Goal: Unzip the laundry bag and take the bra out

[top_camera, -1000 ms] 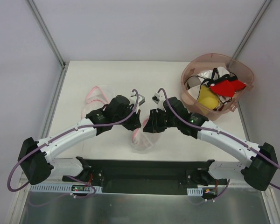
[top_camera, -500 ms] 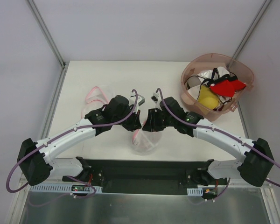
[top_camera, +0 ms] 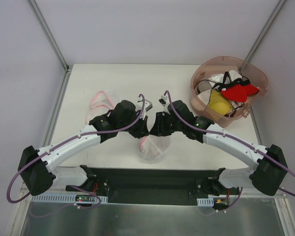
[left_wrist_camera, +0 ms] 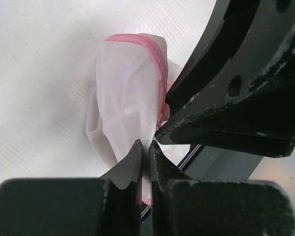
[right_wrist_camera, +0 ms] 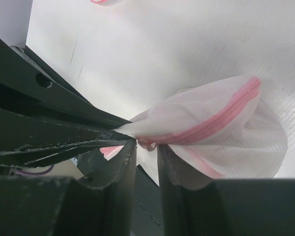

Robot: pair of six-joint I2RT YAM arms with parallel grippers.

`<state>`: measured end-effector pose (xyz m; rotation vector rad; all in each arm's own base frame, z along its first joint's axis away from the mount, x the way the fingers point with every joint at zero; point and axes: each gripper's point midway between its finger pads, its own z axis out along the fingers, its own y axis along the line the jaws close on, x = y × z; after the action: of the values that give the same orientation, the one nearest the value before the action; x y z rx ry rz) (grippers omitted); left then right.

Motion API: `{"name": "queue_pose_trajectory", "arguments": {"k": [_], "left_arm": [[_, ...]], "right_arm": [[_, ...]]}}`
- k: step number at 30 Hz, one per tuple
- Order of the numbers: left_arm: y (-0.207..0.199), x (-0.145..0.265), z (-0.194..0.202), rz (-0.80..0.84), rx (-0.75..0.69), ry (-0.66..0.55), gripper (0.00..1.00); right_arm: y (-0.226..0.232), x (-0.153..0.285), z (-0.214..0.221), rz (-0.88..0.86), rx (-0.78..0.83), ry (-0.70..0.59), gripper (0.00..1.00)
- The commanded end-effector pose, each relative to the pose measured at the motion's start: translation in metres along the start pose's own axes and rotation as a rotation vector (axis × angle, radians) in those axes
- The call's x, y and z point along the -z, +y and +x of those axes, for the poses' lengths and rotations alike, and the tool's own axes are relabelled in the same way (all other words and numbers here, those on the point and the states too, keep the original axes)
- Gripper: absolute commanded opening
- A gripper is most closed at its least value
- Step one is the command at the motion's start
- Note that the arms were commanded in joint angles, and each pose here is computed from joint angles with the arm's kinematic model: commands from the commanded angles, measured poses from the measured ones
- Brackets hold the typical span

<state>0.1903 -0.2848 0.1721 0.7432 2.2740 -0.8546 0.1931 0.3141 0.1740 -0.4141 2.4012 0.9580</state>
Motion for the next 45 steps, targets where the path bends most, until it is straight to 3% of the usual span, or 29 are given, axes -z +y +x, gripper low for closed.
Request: {"name": "queue_pose_trajectory", "arguments": {"k": [1,7,25,35,45], "left_arm": [[-0.013,0.009,-0.014,0.047,-0.01,-0.044,0.0],[-0.012,0.007,-0.012,0.045,-0.01,-0.036,0.0],[-0.009,0.002,-0.005,0.041,-0.015,-0.014,0.0],[-0.005,0.0,0.002,0.032,-0.012,0.0,0.0],[-0.003,0.01,-0.002,0.015,-0.047,-0.041,0.0]], "right_arm": [[0.016,0.003,-0.023,-0.041,0.021,-0.069,0.21],[0.017,0.005,-0.023,-0.045,0.012,-0.077,0.01],[-0.01,0.033,-0.041,-0.014,-0.083,-0.174,0.01],[-0.007,0.045,-0.058,-0.131,-0.184,-0.221,0.01],[-0.058,0.055,-0.067,-0.042,-0.24,-0.257,0.01]]}}
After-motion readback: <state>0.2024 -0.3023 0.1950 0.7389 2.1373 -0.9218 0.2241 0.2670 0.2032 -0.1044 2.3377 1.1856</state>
